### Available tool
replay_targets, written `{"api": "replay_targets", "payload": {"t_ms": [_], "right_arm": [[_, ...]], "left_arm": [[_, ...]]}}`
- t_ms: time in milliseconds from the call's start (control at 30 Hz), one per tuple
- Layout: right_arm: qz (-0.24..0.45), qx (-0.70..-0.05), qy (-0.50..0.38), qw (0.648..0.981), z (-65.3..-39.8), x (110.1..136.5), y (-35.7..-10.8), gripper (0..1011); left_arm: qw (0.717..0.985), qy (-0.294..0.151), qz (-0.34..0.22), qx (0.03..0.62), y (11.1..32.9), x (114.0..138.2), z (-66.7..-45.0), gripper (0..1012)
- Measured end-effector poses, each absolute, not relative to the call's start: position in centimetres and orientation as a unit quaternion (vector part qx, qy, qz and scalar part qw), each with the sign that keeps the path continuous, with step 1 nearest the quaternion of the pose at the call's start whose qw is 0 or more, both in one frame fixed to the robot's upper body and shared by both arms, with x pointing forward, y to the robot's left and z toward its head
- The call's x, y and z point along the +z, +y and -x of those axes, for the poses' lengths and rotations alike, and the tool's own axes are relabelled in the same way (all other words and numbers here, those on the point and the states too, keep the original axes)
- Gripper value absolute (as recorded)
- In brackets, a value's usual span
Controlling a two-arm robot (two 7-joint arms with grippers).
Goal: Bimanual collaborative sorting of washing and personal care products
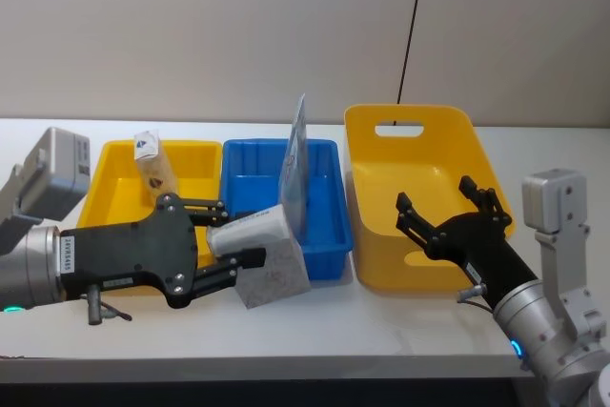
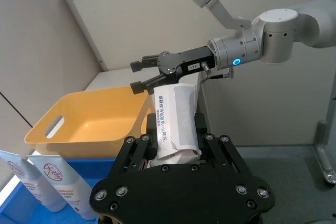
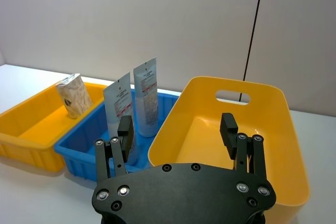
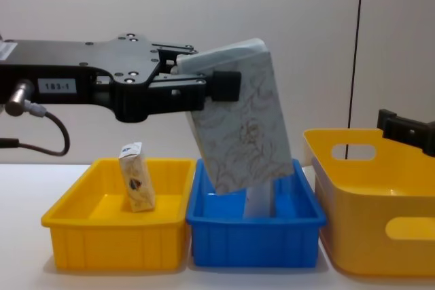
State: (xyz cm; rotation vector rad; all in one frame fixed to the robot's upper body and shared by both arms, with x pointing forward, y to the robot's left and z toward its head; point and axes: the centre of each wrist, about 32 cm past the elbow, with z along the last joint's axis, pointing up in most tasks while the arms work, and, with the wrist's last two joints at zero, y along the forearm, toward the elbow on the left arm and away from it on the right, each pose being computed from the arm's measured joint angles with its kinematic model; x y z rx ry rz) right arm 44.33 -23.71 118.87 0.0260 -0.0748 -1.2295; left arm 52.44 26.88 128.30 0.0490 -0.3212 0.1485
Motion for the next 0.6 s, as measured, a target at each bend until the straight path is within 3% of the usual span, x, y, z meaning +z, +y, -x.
{"api": "replay_targets", "payload": {"t_ms": [600], "right_arm": [[-0.026,-0.546,-0.043,0.836,-44.9,119.3,-25.0,1000]], "left_arm": [[0.985,-0.157,-0.032,0.071,27.1,128.0,-52.8,356]]}}
